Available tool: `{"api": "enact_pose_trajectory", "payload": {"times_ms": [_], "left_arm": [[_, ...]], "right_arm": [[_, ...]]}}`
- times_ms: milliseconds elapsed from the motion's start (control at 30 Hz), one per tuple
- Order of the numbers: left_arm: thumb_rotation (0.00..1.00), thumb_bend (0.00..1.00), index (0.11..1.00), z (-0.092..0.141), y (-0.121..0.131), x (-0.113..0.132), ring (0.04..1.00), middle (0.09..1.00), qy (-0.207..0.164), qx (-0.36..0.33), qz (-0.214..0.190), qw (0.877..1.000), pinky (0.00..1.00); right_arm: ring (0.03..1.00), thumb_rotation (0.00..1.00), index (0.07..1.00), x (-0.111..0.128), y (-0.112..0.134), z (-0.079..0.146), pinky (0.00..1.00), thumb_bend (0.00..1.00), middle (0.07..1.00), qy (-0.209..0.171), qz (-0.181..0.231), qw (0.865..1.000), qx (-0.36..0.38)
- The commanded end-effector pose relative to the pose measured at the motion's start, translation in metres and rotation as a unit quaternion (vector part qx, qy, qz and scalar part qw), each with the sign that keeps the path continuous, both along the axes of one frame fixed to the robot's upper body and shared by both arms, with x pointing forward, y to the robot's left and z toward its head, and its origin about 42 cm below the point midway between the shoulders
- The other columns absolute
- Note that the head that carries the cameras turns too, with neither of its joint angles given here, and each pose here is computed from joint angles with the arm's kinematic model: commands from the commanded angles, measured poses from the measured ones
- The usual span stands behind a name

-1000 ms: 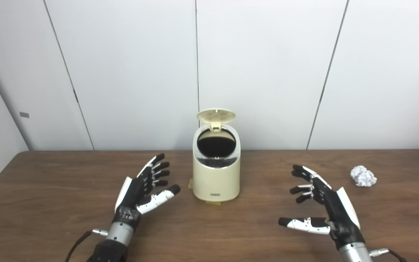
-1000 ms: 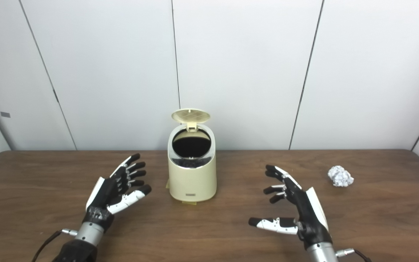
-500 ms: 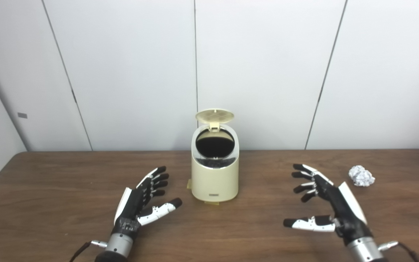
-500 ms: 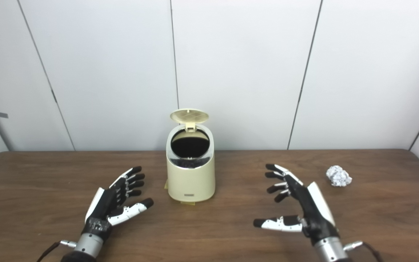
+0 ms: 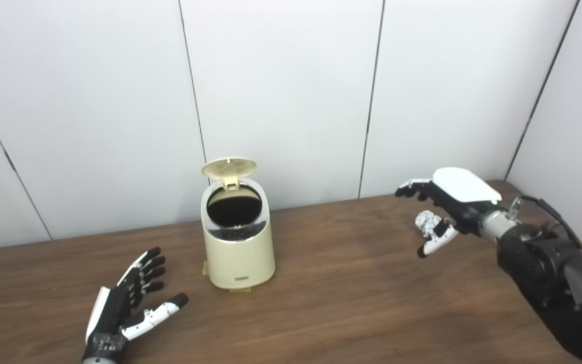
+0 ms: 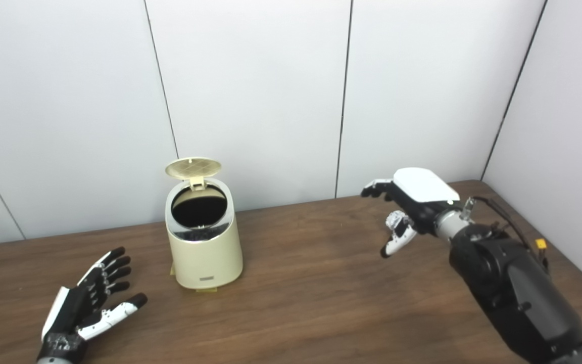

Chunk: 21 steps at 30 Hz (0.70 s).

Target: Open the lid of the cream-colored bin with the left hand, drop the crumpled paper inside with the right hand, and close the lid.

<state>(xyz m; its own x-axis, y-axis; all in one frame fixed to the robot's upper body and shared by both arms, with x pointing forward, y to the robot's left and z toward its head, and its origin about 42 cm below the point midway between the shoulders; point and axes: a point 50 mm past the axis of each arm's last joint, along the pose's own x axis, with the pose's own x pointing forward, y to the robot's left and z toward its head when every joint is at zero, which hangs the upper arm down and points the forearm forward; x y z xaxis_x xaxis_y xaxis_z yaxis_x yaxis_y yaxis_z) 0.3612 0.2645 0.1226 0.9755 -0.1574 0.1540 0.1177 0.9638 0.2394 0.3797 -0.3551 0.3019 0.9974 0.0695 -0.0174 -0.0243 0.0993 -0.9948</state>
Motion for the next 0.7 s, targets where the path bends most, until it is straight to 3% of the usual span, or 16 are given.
{"api": "enact_pose_trajectory", "payload": {"times_ms": [0, 333, 533, 667], "left_arm": [[0.27, 0.84, 0.940, 0.011, 0.006, 0.009, 0.856, 0.879, -0.031, -0.003, -0.004, 1.000, 0.82], [0.25, 0.81, 0.949, 0.011, 0.012, 0.012, 0.864, 0.884, -0.028, 0.002, -0.010, 1.000, 0.82], [0.25, 0.79, 0.943, 0.012, 0.012, 0.014, 0.873, 0.885, -0.032, 0.004, -0.010, 0.999, 0.83], [0.22, 0.76, 0.944, 0.012, 0.014, 0.015, 0.872, 0.886, -0.033, -0.007, -0.008, 0.999, 0.81]], "right_arm": [[0.741, 0.07, 0.770, 0.008, -0.005, 0.043, 0.58, 0.86, 0.789, -0.052, -0.014, 0.998, -0.037], [0.713, 0.09, 0.797, 0.035, -0.021, 0.067, 0.52, 0.82, 0.805, -0.027, -0.079, 0.993, -0.088], [0.753, 0.11, 0.818, 0.057, -0.031, 0.061, 0.57, 0.82, 0.833, 0.015, -0.098, 0.990, -0.099], [0.772, 0.11, 0.820, 0.075, -0.038, 0.044, 0.58, 0.85, 0.846, 0.037, -0.104, 0.989, -0.096]]}}
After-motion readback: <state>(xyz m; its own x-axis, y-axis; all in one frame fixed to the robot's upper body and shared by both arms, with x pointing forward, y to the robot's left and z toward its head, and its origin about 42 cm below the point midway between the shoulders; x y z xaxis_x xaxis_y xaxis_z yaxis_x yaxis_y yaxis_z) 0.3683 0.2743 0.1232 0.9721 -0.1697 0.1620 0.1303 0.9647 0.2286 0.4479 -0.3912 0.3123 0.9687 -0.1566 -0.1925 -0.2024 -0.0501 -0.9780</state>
